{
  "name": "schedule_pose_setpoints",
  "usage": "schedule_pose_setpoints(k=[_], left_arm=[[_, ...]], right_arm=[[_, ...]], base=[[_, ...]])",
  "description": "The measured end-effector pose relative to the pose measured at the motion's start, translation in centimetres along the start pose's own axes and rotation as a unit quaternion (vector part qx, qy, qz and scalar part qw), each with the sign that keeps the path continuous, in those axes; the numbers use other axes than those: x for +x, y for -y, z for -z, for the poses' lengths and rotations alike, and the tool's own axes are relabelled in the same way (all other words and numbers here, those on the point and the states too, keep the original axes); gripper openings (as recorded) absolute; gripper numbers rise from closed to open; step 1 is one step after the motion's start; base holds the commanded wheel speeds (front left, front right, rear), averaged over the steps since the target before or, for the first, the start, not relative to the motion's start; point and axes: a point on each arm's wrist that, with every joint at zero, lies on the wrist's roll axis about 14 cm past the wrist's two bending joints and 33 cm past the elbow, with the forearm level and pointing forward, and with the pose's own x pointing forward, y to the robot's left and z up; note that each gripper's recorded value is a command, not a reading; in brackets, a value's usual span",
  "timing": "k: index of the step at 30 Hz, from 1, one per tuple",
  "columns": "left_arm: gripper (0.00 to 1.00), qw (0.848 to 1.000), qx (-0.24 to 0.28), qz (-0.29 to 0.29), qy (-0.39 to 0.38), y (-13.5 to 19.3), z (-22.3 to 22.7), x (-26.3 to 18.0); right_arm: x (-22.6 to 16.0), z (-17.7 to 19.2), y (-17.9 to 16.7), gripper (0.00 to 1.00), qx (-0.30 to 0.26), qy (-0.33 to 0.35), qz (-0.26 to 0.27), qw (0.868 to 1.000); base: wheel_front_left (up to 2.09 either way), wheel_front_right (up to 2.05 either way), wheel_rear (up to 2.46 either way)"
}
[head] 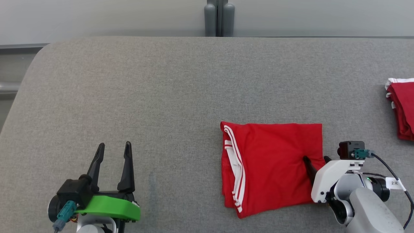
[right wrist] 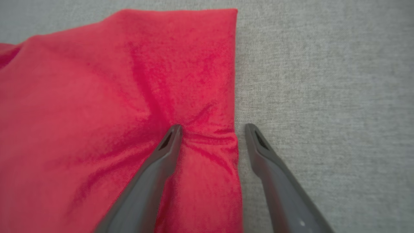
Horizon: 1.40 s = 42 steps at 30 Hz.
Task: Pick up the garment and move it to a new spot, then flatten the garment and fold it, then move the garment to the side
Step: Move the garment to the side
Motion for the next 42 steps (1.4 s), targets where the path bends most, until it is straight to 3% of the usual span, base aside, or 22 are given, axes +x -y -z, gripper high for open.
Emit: schedule_pose_setpoints(k=[1,2,3,4,12,19,22,27,37,42], left_arm=[[1.0,1.0,0.0,-0.001,0.0,-0.1,0.0,0.0],[1.0,1.0,0.001,-0.003,0.0,-0.2,0.0,-0.1],[1.0,1.0,0.001,-0.004,-0.001,-0.3,0.0,-0.2],[1.0,1.0,0.001,-0.006,0.0,-0.4,0.0,-0.2],[1.0,1.0,-0.007,-0.011,0.001,-0.6,-0.1,-0.1],[1.0,1.0,-0.01,0.0,0.009,0.1,-0.4,1.6],[1.0,1.0,-0.006,0.008,0.015,0.5,-0.6,2.7],[1.0,0.999,0.001,0.035,0.028,2.1,-1.0,5.1],[1.0,0.995,0.004,0.088,0.036,5.5,-0.2,8.8],[1.0,0.994,0.003,0.111,0.022,7.1,1.6,10.1]], right_arm=[[0.1,0.2,-0.1,1.0,-0.003,-0.009,-0.002,1.0],[0.3,0.3,-0.1,0.93,-0.007,-0.018,-0.003,1.0],[0.5,0.3,0.0,0.27,-0.018,-0.026,-0.005,0.999],[0.6,0.2,0.1,0.0,-0.033,-0.033,-0.007,0.999],[1.3,-2.6,0.8,0.0,-0.169,-0.062,-0.015,0.984],[1.3,-11.4,1.8,0.0,-0.282,-0.019,0.007,0.959],[0.9,-14.3,2.3,0.0,-0.292,-0.002,0.016,0.956],[-0.3,-17.0,6.3,0.0,-0.297,0.002,0.066,0.952],[-5.2,-21.0,14.8,0.0,-0.29,0.016,0.179,0.94],[-6.9,-21.3,18.2,0.0,-0.288,0.005,0.221,0.932]], base=[[0.0,0.0,0.0],[0.0,0.0,0.0],[0.0,0.0,0.0],[0.0,0.0,0.0],[0.0,0.0,0.0],[0.0,0.0,0.0],[0.0,0.0,0.0],[0.0,0.0,0.0],[0.0,0.0,0.0],[0.0,0.0,0.0]])
